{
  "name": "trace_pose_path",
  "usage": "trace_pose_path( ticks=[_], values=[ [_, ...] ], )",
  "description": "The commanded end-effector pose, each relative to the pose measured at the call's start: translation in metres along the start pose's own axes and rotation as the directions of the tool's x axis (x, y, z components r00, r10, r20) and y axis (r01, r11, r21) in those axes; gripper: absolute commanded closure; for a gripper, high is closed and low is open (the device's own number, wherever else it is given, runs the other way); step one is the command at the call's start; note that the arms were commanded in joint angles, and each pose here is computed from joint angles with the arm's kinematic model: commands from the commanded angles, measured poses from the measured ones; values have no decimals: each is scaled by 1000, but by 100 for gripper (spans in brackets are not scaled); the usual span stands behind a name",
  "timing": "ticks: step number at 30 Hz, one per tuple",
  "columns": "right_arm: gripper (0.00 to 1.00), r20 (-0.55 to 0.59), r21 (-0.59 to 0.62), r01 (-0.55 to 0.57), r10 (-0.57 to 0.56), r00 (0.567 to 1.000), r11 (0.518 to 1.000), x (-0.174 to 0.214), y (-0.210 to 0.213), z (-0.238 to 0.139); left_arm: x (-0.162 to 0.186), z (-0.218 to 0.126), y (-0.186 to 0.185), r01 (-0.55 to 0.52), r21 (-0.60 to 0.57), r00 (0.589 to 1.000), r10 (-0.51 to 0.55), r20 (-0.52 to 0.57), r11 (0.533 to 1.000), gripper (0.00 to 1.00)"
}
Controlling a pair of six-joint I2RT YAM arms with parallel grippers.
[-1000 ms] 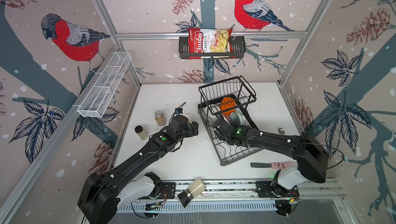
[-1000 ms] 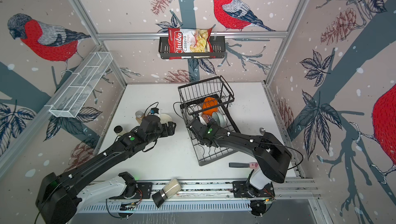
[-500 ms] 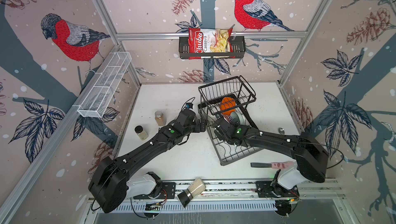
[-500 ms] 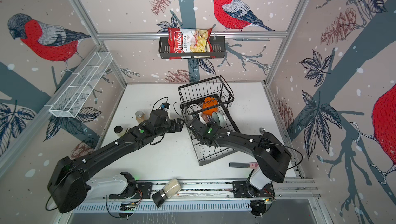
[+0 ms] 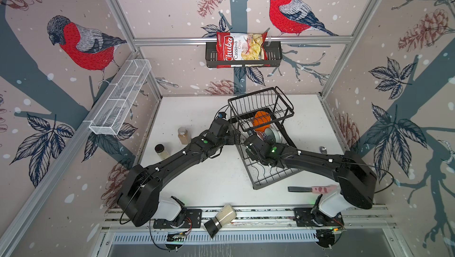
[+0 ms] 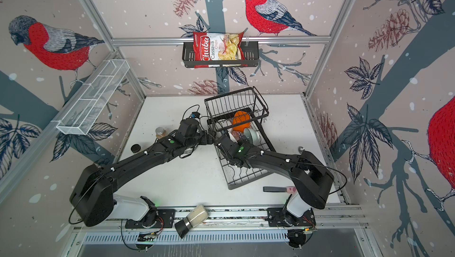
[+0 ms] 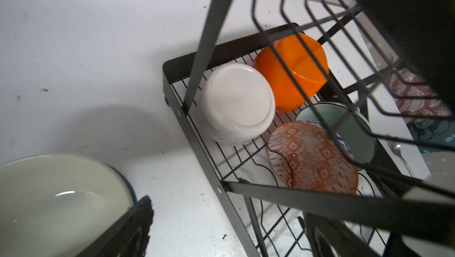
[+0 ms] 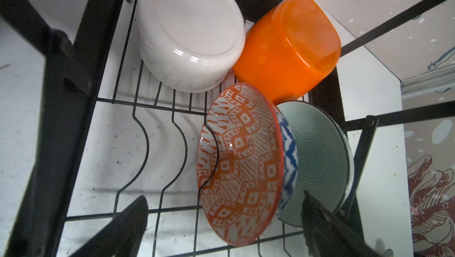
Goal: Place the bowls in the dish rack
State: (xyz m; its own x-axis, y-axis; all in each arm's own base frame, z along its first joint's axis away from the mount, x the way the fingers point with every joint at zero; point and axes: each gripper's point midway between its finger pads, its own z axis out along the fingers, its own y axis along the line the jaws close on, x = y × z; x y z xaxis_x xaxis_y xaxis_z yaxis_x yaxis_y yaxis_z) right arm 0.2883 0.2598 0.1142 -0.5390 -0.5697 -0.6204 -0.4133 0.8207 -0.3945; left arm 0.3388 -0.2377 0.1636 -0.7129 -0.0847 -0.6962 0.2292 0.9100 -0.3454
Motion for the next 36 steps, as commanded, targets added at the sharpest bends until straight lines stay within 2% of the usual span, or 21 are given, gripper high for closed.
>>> trace_pose_path(
  ticks=[1, 7, 8, 16, 25, 36],
  values=[
    [3, 84, 67, -89, 83, 993, 994, -20, -10, 3, -17, 3, 0, 1, 2, 999, -1, 51, 1000, 5],
    [3, 44, 114, -43, 39, 998, 993, -9, -9, 14, -18, 14, 9, -3, -26, 1000, 4, 29, 1000, 6],
    [3, 37, 122, -37, 33, 999, 992, -7, -9, 16, -31, 12, 4, -3, -15, 999, 4, 51, 1000, 6],
    [2, 1, 185, -9, 9, 1000, 983, 2, -11, 27, -41, 17, 7, -15, -36, 998, 17, 56, 999, 5],
    [2, 56, 108, -5, -1, 998, 994, -12, -2, 12, -56, 24, 20, -9, -60, 998, 13, 65, 998, 6],
    [2, 136, 20, -100, 96, 986, 995, -38, -9, -15, -70, 25, 26, -4, -66, 997, 9, 78, 998, 6]
  ],
)
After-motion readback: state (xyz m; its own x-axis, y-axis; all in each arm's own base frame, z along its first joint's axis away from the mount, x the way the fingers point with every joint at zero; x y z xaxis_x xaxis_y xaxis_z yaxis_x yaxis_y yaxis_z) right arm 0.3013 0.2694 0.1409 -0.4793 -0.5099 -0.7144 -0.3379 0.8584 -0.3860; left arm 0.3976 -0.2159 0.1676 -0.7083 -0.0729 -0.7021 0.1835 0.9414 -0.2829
